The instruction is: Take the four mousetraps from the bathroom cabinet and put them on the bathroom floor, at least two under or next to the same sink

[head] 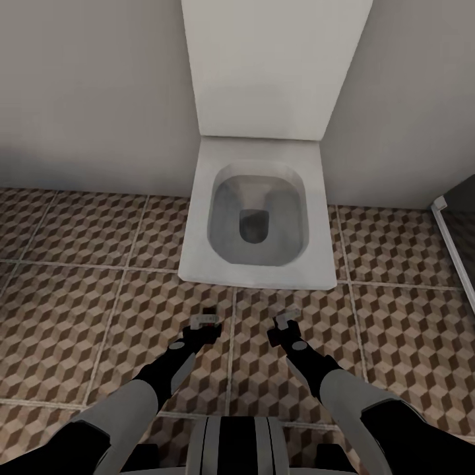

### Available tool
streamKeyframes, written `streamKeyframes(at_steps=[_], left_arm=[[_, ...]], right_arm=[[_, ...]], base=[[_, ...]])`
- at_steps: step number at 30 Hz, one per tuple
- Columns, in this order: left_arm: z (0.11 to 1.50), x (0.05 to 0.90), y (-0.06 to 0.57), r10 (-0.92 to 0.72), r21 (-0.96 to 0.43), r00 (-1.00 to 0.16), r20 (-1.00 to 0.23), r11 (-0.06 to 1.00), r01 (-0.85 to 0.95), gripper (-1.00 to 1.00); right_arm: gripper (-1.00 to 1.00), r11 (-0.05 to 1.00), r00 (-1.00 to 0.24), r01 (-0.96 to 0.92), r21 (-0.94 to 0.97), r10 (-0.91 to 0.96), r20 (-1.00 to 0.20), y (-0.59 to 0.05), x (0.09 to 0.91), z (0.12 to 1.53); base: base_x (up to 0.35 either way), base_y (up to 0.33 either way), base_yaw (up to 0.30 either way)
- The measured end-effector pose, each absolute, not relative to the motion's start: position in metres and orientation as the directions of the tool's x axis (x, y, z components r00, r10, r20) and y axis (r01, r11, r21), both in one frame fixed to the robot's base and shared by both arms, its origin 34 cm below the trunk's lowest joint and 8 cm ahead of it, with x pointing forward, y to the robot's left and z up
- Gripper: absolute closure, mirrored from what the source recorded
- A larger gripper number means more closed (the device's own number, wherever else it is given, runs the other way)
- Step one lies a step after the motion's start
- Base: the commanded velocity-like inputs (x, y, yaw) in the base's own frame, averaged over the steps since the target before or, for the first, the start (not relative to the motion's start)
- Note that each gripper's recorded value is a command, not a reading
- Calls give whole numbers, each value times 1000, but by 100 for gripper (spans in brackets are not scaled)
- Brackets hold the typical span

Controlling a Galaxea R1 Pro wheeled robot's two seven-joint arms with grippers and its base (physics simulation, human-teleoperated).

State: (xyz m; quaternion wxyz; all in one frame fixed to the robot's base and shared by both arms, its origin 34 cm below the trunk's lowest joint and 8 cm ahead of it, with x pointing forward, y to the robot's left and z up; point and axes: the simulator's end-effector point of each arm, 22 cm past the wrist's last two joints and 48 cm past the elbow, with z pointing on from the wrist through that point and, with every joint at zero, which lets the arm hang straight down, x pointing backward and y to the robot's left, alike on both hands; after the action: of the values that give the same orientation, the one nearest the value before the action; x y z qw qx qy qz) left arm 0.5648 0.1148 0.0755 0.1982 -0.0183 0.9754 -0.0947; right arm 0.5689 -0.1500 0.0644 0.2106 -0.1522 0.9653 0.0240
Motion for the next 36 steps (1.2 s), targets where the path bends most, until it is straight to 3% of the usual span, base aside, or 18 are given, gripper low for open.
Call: streamKeyframes(at_steps=[11, 12, 36], left_arm=[[76, 565, 113, -74, -194, -921, -383, 981, 2, -100], [76, 565, 113, -74, -194, -921, -383, 981, 2, -100], [76, 564, 111, -75, -197, -921, -382, 980, 2, -100]], right_arm=[[100, 952, -864, -305, -18, -285, -414, -150, 569, 64], [-100, 952, -864, -305, -18, -285, -414, -150, 569, 64], [-100, 950, -858, -310, -18, -288, -425, -148, 571, 66]], base=[[0, 0, 0], [0, 0, 0], [0, 0, 0]])
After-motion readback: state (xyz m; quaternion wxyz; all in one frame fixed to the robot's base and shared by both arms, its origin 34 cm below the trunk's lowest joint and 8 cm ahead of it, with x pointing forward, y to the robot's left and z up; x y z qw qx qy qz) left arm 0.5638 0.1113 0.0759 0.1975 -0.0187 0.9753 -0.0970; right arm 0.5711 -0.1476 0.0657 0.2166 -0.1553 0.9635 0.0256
